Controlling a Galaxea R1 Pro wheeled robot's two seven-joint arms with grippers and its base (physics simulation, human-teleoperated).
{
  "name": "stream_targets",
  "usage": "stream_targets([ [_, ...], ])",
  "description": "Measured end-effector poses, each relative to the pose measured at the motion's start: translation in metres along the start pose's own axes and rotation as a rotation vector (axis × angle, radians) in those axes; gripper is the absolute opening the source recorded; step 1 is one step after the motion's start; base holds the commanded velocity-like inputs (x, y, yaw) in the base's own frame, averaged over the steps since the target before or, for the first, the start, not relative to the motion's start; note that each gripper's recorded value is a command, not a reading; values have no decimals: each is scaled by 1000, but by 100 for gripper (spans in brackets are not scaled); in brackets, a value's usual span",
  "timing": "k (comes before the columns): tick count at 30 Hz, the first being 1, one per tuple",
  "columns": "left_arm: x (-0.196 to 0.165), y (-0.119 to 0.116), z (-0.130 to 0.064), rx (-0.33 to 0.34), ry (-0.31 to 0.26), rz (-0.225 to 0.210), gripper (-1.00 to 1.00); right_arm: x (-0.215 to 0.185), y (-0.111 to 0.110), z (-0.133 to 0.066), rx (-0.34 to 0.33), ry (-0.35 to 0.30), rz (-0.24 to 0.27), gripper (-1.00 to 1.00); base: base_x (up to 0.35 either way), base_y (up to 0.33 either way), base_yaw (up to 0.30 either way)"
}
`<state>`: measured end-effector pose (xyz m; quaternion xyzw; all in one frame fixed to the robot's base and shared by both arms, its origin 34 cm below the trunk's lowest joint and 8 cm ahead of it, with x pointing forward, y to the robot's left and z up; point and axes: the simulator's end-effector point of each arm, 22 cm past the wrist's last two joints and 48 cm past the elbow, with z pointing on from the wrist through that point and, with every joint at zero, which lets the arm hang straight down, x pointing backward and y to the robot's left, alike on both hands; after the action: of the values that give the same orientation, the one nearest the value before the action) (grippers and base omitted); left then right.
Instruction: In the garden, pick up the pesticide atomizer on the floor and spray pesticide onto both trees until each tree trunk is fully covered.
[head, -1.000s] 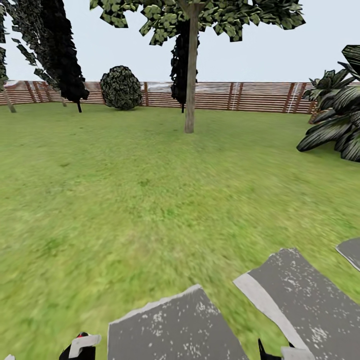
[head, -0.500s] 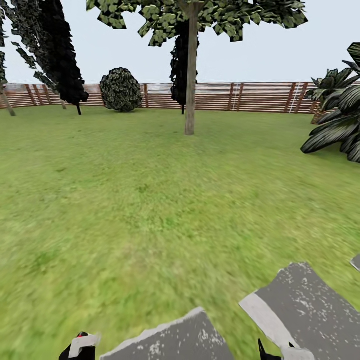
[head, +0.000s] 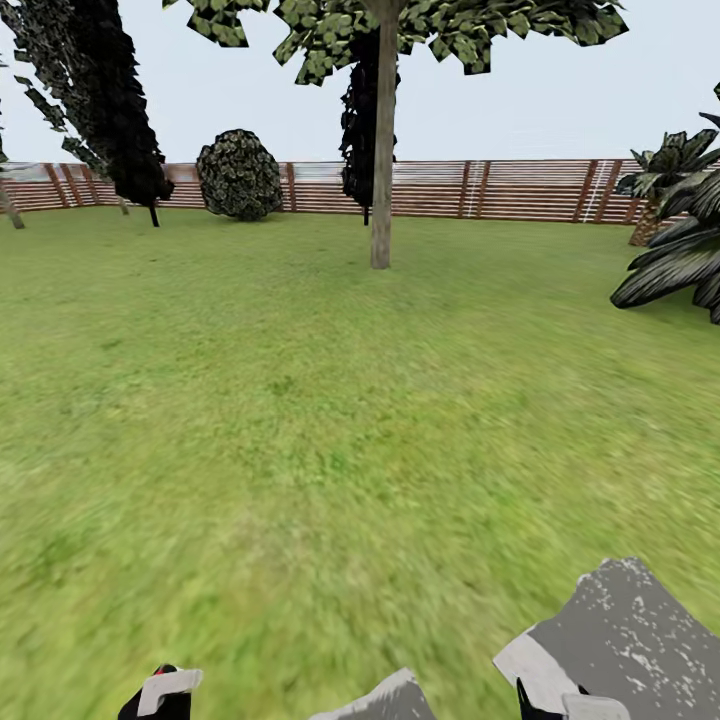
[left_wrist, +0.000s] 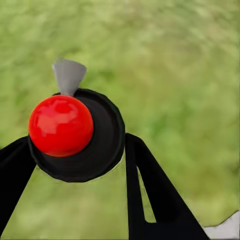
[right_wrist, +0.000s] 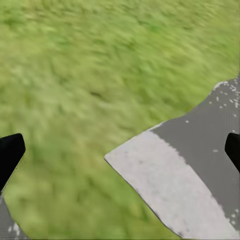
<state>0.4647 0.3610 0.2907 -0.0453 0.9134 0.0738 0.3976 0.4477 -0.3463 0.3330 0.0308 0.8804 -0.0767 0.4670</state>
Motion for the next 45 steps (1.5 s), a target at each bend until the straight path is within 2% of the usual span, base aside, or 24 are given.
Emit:
stream_targets([
  [45, 0, 1, 0, 0, 0, 1, -100, 0, -1, 0, 3, 0, 1, 100, 338, 0, 0],
])
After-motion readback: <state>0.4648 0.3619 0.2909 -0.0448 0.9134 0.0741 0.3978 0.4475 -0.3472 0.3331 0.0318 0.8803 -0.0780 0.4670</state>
